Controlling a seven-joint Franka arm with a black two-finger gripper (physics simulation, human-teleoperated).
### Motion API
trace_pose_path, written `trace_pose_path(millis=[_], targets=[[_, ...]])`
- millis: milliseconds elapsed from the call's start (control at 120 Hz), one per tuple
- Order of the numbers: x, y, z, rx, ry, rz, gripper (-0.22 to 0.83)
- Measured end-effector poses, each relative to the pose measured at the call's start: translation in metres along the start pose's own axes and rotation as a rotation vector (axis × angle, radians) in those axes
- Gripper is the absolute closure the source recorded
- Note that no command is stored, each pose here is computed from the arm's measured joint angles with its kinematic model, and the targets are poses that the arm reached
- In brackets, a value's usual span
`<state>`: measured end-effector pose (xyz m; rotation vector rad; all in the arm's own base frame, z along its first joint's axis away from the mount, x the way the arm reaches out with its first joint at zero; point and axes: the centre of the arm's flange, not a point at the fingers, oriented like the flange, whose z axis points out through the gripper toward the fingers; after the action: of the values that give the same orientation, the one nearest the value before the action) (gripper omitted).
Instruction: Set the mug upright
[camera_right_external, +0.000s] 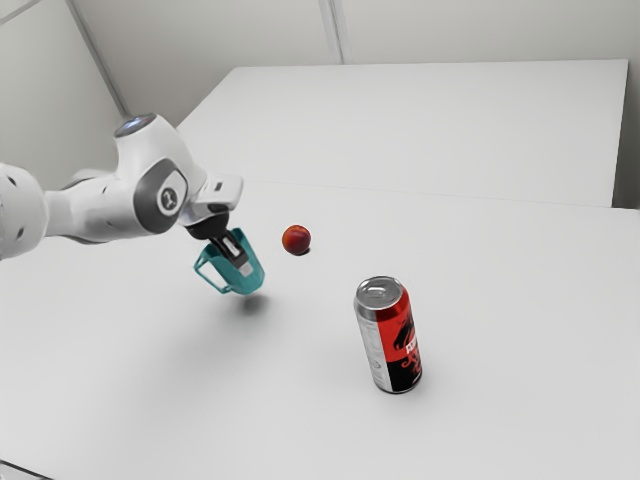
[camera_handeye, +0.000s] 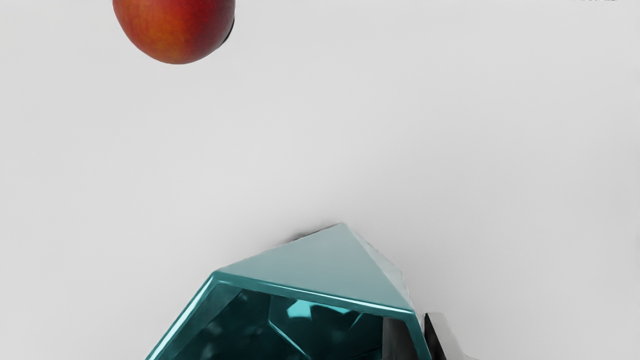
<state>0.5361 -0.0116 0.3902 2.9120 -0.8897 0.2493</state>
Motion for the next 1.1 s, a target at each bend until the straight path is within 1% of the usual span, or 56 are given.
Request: trace_pose_path(millis=[208, 367, 450, 517, 583, 633, 825, 1100], targets=[[0.043, 0.074, 0.017, 0.041, -0.038, 0.12, 0.78], [0.061, 0.12, 0.026, 0.068, -0.065, 0.184, 0.78], [0.077, 0.116, 0.016, 0.102, -0.064, 0.168, 0.78], [0.088, 0.078, -0.002, 0.141, -0.06, 0.09, 0.78], [0.08, 0.028, -0.018, 0.168, -0.067, -0.018, 0.78], [0.074, 0.011, -0.024, 0.173, -0.077, -0.064, 0.78], [0.077, 0.028, -0.021, 0.159, -0.111, -0.091, 0.78], [0.055, 0.029, 0.015, 0.142, -0.173, -0.165, 0.78]])
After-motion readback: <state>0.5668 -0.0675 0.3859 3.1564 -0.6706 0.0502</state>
